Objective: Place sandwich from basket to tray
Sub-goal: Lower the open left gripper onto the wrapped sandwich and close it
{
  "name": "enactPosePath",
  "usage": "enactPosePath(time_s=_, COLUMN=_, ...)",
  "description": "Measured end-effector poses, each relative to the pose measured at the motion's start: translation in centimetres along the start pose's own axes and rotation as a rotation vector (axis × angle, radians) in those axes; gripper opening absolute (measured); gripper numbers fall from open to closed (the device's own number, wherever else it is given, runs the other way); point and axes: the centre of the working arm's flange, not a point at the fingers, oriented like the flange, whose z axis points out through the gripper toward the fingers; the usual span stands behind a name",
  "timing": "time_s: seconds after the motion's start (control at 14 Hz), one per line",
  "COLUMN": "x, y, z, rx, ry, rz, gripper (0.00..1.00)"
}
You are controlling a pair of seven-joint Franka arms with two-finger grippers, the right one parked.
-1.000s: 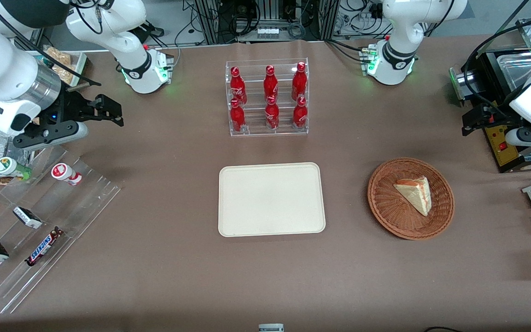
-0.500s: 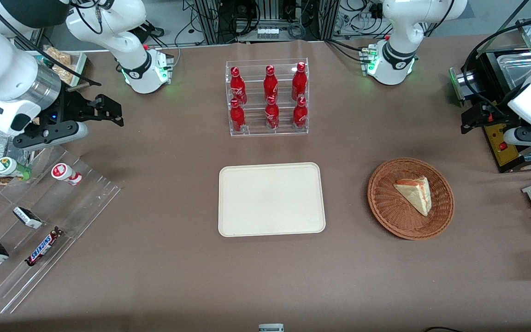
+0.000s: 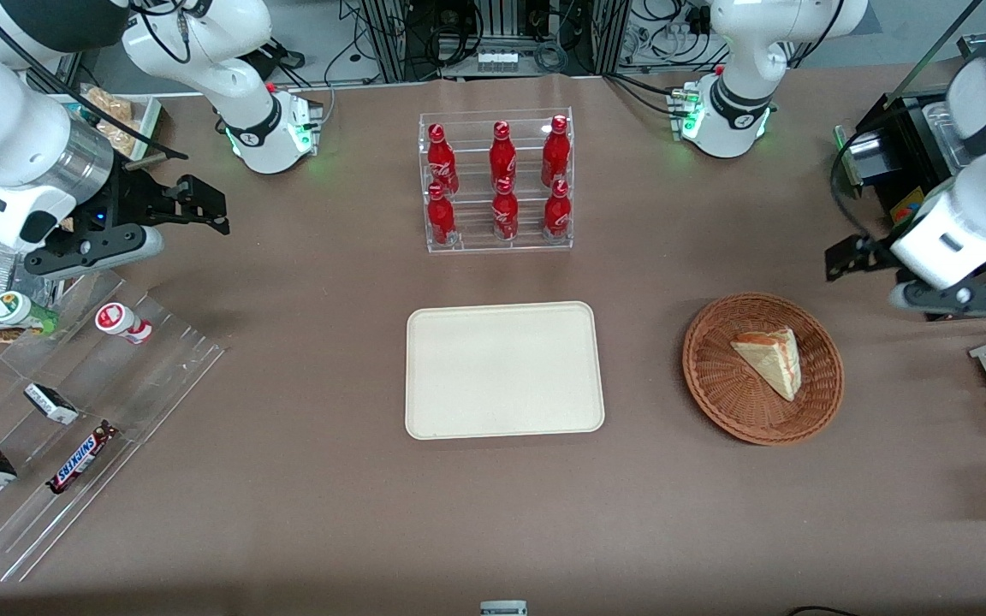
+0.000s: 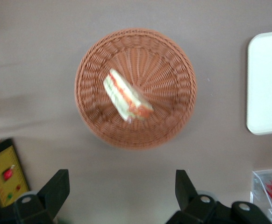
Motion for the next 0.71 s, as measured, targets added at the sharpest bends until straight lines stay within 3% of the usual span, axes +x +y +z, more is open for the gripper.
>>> enactPosePath(time_s=0.43, x=0.5, y=-1.2, z=13.4, rx=0.003, ry=0.064, rz=-0.059, gripper=1.00)
enactPosePath(time_s=0.57, x=0.6, y=-1.6, z=15.3, rx=-0.002, ry=0.085, rz=-0.206, gripper=1.00)
enactPosePath(time_s=0.71, x=0.4, y=-1.4, z=16.8, rx=-0.011, ry=0.081, rz=-0.446, gripper=1.00)
